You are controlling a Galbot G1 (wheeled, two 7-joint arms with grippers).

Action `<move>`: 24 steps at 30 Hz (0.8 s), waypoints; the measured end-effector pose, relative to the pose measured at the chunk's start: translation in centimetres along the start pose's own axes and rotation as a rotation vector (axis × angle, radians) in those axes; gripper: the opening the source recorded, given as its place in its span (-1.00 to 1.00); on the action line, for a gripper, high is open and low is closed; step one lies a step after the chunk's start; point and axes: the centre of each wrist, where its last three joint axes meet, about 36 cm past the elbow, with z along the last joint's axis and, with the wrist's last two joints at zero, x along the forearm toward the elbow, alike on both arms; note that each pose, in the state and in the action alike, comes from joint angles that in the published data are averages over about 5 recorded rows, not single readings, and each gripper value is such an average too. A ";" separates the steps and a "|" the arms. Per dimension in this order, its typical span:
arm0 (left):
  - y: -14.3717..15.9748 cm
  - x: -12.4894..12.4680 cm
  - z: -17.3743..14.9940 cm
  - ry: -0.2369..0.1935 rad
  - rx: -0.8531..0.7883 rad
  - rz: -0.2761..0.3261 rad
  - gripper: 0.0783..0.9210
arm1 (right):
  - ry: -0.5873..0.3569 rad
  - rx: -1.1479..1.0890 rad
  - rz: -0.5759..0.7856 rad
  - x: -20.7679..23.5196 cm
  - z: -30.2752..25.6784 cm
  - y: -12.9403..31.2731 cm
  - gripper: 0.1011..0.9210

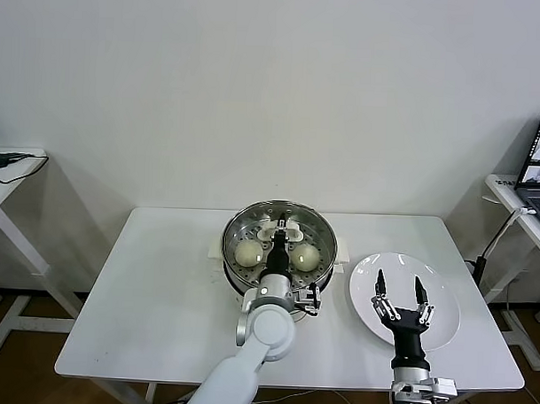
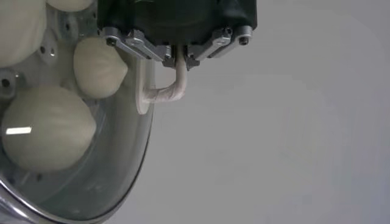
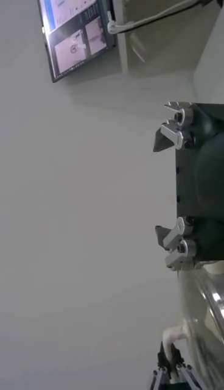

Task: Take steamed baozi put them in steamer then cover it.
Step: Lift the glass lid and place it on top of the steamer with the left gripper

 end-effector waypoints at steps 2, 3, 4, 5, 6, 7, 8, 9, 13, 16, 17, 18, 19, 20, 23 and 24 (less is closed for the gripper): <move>-0.1 0.1 0.1 -0.004 -0.001 0.000 -0.73 | 0.000 0.000 -0.001 0.0 0.0 0.0 0.76; -0.1 0.1 0.1 -0.006 -0.002 -0.001 -0.71 | 0.000 0.000 -0.001 0.0 0.0 0.0 0.76; -0.1 0.1 0.2 -0.008 -0.003 -0.002 -0.66 | 0.000 0.001 -0.002 0.0 0.0 0.1 0.76; -0.1 0.1 0.2 -0.009 -0.003 -0.004 -0.62 | 0.000 0.001 -0.002 0.0 0.0 0.1 0.76; -0.1 0.2 0.3 -0.010 -0.004 -0.007 -0.56 | 0.000 0.001 -0.003 0.0 0.0 0.1 0.76; -0.1 0.2 0.4 -0.010 -0.004 -0.009 -0.48 | 0.000 0.001 -0.003 0.0 0.0 0.1 0.76; -0.1 0.2 0.5 -0.010 -0.005 -0.012 -0.41 | 0.000 0.001 -0.003 0.0 0.1 0.1 0.76; 0.0 0.3 0.6 -0.010 -0.005 -0.015 -0.35 | 0.000 0.001 -0.003 0.1 0.1 0.1 0.76; 0.3 0.6 0.9 -0.013 -0.006 -0.026 -0.06 | 0.000 0.004 -0.004 0.1 0.1 0.0 0.76; 0.5 1.2 1.1 -0.018 -0.006 -0.033 0.14 | 0.000 0.005 -0.004 0.1 0.1 -0.1 0.76; 0.5 1.5 1.3 -0.020 -0.005 -0.035 0.20 | -0.001 0.005 -0.004 0.1 0.1 -0.1 0.76; 0.6 1.8 1.4 -0.023 -0.005 -0.036 0.26 | -0.001 0.005 -0.004 0.0 0.2 -0.1 0.76; 0.6 2.1 1.6 -0.025 -0.005 -0.038 0.34 | -0.001 0.006 -0.005 0.0 0.2 -0.1 0.76; 0.7 2.4 1.8 -0.027 -0.004 -0.039 0.41 | -0.001 0.006 -0.006 0.0 0.2 -0.1 0.76; 0.8 3.6 2.4 -0.033 0.000 -0.041 0.61 | -0.001 0.005 -0.008 -0.1 0.3 -0.1 0.76; 0.9 4.1 2.7 -0.035 0.001 -0.041 0.65 | -0.001 0.005 -0.008 -0.2 0.3 -0.1 0.76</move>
